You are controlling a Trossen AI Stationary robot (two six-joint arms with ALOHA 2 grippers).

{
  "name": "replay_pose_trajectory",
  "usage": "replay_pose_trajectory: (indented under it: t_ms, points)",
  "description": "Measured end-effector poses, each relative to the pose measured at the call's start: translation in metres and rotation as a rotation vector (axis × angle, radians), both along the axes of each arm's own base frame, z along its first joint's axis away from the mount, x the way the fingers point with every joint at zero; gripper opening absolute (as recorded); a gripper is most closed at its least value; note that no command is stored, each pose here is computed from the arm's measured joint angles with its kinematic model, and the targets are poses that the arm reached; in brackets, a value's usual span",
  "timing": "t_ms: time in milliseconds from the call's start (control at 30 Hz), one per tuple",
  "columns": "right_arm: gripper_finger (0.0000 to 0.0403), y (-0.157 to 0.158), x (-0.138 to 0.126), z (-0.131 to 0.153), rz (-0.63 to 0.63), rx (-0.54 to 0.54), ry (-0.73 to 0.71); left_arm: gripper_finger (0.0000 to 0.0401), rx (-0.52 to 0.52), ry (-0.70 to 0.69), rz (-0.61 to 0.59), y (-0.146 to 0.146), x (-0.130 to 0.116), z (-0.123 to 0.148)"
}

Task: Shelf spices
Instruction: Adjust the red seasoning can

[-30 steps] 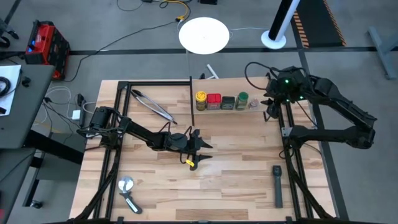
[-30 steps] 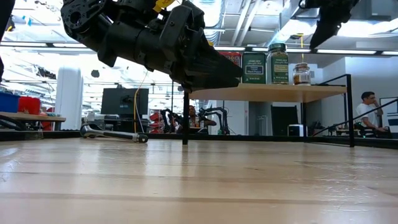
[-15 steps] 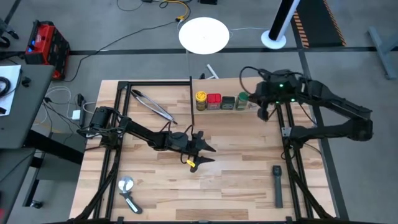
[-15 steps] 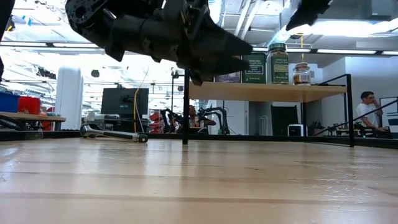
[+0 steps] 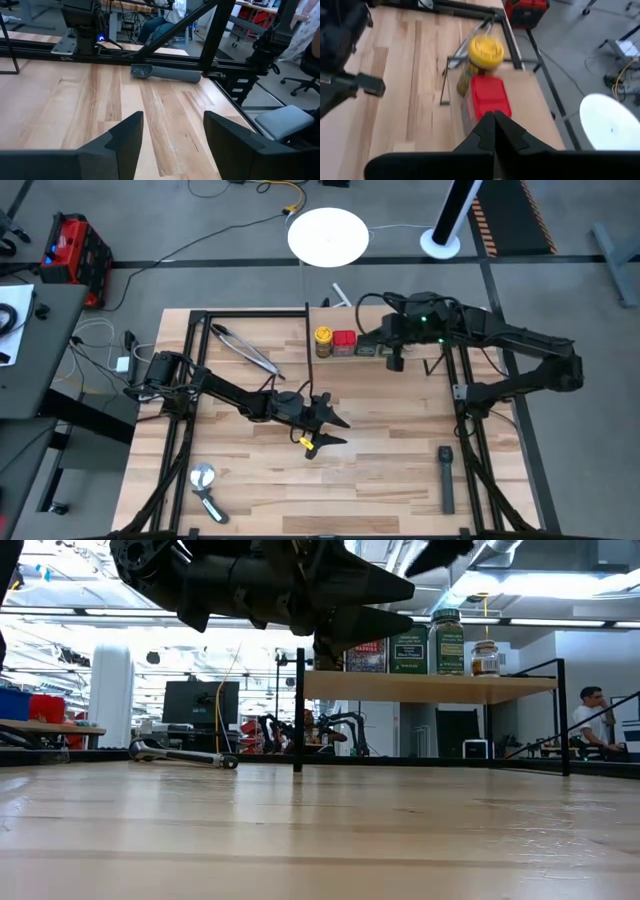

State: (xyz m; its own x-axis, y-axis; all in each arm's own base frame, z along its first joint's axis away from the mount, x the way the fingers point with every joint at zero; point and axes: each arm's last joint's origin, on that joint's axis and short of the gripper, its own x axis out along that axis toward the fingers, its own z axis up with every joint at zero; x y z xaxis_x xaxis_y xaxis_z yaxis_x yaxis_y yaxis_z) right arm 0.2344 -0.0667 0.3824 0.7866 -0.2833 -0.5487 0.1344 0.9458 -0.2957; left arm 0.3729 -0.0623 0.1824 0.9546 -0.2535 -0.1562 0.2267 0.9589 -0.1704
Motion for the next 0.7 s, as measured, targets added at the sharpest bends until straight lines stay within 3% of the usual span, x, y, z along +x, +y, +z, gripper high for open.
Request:
replay_pose_trajectory:
  t_ms: [133,367,700]
  points:
    - [0.0004,-0.008,0.019,0.005,-0.006,-0.029,-0.024,0.0201,-0.006,-0.005,0.001,0.0,-0.001,0.002]
    - [0.0004,-0.034,0.048,-0.01,-0.041,-0.042,0.064,0.0201,-0.03,-0.021,-0.003,0.0,-0.002,0.009]
    - [0.0004,-0.067,0.071,-0.03,-0.096,-0.023,0.16,0.0201,-0.038,0.013,-0.05,-0.002,-0.006,0.013]
